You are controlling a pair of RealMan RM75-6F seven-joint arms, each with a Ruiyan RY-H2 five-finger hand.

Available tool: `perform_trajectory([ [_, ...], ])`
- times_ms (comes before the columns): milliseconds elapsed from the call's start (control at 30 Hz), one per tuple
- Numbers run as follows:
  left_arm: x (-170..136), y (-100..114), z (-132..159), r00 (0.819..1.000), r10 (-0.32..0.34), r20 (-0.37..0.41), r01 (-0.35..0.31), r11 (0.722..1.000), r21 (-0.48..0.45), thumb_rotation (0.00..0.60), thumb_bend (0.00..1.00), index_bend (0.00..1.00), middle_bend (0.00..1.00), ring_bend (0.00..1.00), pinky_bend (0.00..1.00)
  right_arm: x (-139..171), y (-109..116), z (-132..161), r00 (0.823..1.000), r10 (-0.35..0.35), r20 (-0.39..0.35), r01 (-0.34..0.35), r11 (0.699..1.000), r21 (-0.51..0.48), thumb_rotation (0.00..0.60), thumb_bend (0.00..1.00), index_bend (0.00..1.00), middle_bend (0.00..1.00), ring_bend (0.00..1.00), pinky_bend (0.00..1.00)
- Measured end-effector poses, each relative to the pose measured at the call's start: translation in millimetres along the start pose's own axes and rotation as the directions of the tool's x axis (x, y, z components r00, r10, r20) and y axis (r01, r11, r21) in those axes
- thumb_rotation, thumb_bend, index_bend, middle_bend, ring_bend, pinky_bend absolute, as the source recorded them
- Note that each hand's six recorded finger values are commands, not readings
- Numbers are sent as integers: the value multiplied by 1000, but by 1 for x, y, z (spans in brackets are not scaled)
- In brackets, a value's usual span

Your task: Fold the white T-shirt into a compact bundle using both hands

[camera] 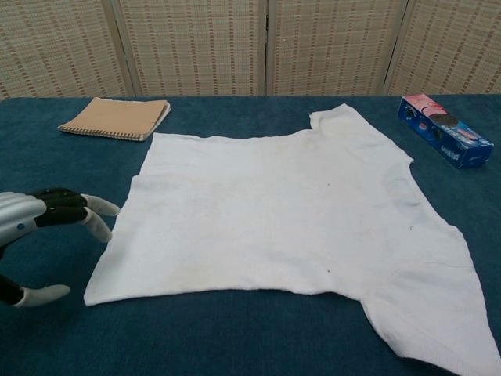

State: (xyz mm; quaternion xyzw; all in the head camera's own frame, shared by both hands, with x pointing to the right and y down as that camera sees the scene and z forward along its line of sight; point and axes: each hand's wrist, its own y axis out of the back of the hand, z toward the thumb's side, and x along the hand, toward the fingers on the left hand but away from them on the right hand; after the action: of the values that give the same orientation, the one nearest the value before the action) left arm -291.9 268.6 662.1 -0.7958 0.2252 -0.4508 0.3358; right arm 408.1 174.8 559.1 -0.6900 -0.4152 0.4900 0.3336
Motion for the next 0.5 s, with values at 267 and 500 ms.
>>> perform_trajectory([
  [267,10,-14,9,999,-32,16,32,999,-3,600,272,341,157,135,67,1,0,-2,1000,1,4,-1,1000,3,600,293,448,322,209,242],
  [500,15,-23,8,999,-40,5,40,999,-2,600,272,332,157,136,67,2,1,-4,1000,-5,10,5,1000,1,600,293,448,322,209,242],
])
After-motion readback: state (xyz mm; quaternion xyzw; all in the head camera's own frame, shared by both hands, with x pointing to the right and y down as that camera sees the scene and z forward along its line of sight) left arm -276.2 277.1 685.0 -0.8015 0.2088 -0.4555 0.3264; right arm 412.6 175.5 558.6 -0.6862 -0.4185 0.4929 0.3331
